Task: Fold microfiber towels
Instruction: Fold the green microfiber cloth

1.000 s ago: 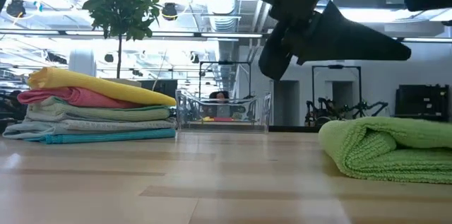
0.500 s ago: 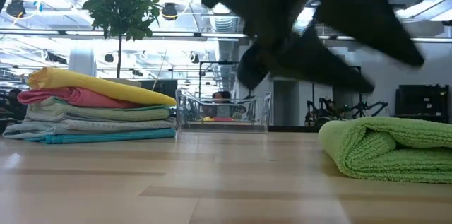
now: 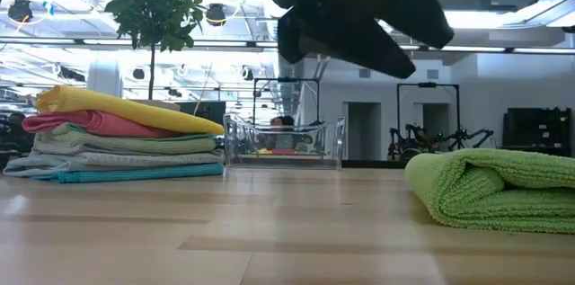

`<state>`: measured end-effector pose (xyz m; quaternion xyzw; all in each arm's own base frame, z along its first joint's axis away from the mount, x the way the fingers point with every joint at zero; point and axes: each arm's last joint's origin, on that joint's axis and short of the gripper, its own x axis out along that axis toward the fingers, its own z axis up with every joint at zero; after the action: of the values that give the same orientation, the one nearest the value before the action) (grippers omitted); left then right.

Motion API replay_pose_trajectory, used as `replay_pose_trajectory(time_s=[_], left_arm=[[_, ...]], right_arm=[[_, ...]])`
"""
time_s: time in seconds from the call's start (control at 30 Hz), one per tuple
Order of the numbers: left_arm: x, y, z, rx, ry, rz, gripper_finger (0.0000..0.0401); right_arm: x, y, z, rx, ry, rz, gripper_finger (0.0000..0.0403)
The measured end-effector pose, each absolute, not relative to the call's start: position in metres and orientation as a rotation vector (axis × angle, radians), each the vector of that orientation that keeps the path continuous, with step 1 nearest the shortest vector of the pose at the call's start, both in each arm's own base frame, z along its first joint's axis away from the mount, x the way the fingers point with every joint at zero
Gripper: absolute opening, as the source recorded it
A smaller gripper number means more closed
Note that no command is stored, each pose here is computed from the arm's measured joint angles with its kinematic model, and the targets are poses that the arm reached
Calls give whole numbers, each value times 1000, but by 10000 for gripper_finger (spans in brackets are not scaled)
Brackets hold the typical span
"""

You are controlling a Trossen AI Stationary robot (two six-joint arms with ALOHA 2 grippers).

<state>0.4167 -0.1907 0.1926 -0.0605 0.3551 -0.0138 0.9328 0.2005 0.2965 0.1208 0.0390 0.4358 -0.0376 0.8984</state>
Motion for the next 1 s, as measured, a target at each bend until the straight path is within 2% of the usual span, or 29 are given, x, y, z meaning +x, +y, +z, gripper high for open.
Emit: replay_pose_trajectory(time_s=[0.13, 0.27, 0.67, 1.0], left_arm=[[415, -190, 191, -113, 747, -20, 197], [414, -190, 190, -107, 762, -16, 201], [414, -189, 189, -101, 770, -12, 201], [414, -189, 189, -99, 769, -6, 201]], right_arm=[[204, 294, 121, 123, 903, -109, 162], [198, 301, 126, 135, 898, -97, 174], [200, 295, 135, -25, 947, -136, 146], [208, 292, 111, -32, 1023, -171, 145]])
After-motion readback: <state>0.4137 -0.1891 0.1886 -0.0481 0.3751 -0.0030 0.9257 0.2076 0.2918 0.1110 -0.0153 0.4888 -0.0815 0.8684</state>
